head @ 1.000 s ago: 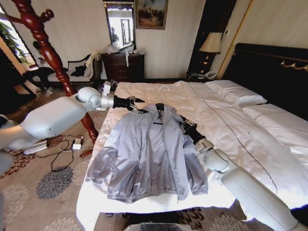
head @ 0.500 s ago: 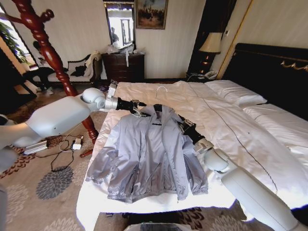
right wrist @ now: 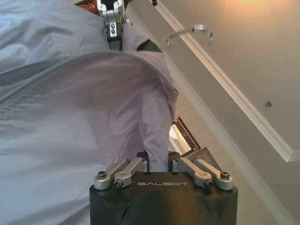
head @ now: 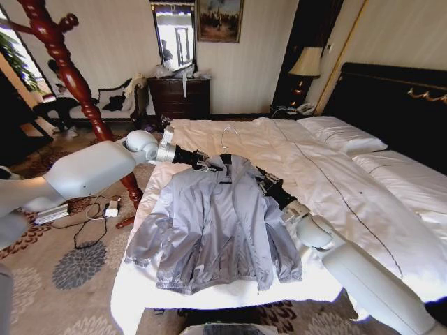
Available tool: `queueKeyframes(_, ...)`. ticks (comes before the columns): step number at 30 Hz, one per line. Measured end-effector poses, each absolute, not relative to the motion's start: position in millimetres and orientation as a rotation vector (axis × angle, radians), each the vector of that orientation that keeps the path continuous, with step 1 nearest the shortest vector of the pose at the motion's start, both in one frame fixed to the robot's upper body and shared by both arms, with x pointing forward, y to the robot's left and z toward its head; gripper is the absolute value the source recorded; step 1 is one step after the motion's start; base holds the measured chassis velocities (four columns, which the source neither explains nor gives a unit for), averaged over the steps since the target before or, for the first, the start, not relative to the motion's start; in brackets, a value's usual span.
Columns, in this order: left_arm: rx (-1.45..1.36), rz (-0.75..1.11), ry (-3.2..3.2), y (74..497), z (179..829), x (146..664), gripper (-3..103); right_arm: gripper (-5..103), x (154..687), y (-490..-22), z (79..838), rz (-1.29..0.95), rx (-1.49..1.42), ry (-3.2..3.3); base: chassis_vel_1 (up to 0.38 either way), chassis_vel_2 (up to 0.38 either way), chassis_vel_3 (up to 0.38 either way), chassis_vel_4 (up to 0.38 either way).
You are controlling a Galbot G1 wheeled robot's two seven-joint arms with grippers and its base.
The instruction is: Pick up the clothes from the bed and hang them on the clothes hanger.
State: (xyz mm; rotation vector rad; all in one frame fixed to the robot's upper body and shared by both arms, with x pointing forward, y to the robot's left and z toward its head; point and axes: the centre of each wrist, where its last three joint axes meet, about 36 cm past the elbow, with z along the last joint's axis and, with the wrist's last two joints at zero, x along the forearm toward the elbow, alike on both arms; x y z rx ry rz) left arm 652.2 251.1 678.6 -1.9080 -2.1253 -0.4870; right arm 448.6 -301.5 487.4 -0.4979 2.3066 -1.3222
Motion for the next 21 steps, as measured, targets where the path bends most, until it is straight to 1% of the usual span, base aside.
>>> queueKeyframes(1, -1.908, -0.487, -2.125, 251, 679, 652, 20, 17, 449, -301, 487, -1.322, -0.498, 2.307, 0.0, 0.0, 0.0, 0.0)
queueKeyframes(2, -1.912, -0.485, -2.121, 251, 678, 651, 16, 17, 449, -302, 488, -1.325, -0.499, 2.302, 0.0, 0.0, 0.0, 0.0)
queueKeyframes(21, -1.939, -0.414, -2.091, 249, 661, 629, 16, 17, 453, -302, 489, -1.333, -0.516, 2.252, 0.0, 0.0, 0.0, 0.0)
